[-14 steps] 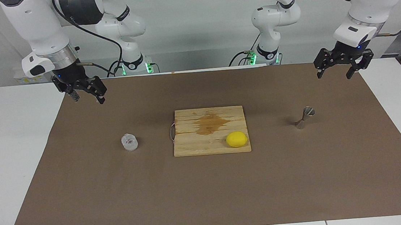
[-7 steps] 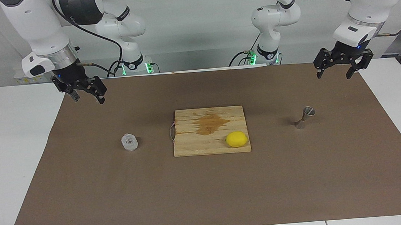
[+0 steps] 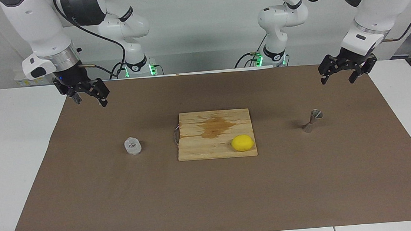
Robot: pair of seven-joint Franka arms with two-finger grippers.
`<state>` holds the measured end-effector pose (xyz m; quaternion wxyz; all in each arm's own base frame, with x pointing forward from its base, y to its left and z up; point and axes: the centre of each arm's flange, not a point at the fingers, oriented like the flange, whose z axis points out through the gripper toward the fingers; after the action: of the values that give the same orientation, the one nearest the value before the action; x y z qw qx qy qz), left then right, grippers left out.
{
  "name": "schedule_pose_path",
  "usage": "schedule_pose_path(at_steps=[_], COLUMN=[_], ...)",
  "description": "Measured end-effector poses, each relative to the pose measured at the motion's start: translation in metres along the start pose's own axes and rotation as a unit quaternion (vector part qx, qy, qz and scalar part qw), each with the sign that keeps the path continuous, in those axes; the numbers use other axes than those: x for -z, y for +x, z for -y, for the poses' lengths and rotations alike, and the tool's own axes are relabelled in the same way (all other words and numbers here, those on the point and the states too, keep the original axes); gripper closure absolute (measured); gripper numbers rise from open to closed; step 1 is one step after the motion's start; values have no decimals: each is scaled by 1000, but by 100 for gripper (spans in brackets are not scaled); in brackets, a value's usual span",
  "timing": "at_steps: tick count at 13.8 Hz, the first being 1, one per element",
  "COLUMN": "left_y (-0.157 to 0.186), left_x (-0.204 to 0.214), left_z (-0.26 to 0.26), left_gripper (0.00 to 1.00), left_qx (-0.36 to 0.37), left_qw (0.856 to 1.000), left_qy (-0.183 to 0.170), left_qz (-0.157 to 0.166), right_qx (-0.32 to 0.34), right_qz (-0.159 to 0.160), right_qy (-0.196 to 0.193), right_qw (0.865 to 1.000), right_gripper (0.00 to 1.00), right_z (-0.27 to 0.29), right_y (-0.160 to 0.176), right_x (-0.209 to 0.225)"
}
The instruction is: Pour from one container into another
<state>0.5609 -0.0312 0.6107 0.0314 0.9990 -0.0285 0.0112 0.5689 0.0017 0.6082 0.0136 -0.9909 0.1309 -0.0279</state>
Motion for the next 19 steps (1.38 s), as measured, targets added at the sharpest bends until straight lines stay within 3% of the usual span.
schedule_pose_path(at_steps=[4,9,14,16,19], left_y=[-4,-3,1,1,0], left_x=[-23,-82,-121,-134,-176], left_z=[81,145,173,192,224], left_gripper=[0,0,0,0,0], left_qx=[130,247,397,455,537], left_qw=[988,954,886,847,772], left_qy=[-70,-114,-153,-188,-227], left_qz=[51,128,183,203,254], right_qx=[0,0,0,0,0], right_qz=[0,0,0,0,0], right_qy=[0,0,0,0,0], right_qw=[1000,1000,1000,1000,1000], right_gripper=[0,0,0,0,0], right_z=[0,0,0,0,0], right_y=[0,0,0,0,0], right_x=[0,0,0,0,0])
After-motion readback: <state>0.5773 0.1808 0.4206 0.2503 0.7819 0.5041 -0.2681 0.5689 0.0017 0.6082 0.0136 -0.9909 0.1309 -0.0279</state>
